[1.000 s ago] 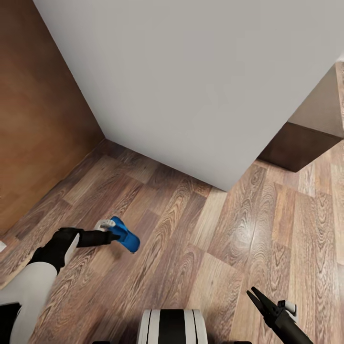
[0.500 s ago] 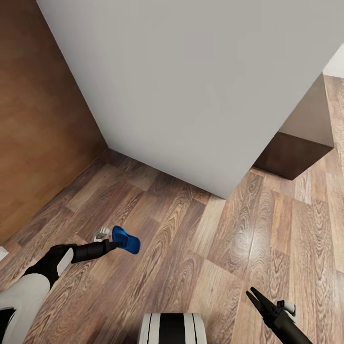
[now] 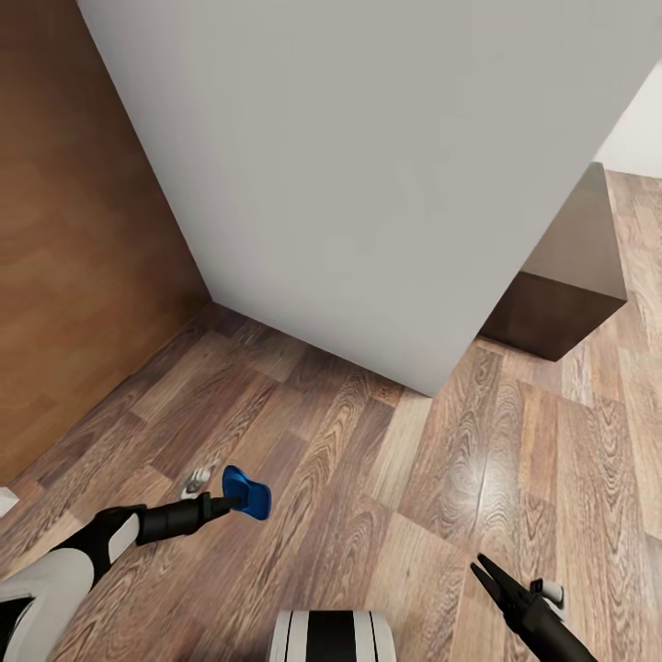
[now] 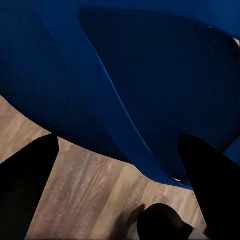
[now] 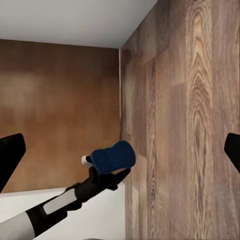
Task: In the bedroom, move the book from the bed onto either nightstand, and place the two sandals side by side next to the bed.
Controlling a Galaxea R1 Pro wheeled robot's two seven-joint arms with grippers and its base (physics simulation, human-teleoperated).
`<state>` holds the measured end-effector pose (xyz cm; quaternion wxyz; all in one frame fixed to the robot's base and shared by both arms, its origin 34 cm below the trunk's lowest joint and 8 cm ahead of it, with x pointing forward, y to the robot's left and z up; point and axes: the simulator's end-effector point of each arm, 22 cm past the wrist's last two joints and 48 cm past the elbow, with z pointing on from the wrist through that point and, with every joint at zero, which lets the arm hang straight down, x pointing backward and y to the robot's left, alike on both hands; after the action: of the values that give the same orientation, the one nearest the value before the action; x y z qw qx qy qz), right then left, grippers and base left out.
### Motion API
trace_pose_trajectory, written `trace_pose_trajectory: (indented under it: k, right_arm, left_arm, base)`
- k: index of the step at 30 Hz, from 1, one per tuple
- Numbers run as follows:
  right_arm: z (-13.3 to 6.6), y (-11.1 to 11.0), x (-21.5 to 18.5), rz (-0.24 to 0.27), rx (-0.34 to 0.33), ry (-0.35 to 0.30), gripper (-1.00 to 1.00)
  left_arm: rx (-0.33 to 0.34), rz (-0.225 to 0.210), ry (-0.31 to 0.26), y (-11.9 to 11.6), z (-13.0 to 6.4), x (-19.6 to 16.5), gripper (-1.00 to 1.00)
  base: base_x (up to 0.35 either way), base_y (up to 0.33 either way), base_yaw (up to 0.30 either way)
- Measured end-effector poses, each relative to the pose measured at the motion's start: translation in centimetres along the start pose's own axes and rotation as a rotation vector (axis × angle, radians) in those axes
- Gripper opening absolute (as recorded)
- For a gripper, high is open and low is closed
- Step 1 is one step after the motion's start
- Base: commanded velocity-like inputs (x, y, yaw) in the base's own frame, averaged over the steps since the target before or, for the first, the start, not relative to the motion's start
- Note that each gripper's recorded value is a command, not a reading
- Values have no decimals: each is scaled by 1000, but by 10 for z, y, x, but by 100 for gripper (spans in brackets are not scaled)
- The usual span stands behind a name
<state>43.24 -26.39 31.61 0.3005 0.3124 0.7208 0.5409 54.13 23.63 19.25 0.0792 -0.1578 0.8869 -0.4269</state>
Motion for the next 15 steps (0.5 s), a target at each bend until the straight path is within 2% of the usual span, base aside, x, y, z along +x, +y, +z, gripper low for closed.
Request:
trace_pose_trajectory:
  k: [4, 7, 9, 15]
  right_arm:
    - [1, 3, -1, -5, 2, -2, 100]
    - [2, 6, -2, -11, -3, -3, 100]
    - [2, 9, -4, -17, -8, -8, 100]
    - [1, 19, -11, -36, -27, -21, 100]
  left_arm:
    - [49, 16, -14, -9, -3, 9, -100]
    - [135, 47, -35, -27, -7, 15, -100]
    - [174, 52, -39, -35, -10, 19, -100]
    - [232, 78, -57, -53, -17, 21, -100]
  base:
    - [0, 0, 0]
    - [0, 0, 0]
    - [0, 0, 0]
    - [0, 0, 0]
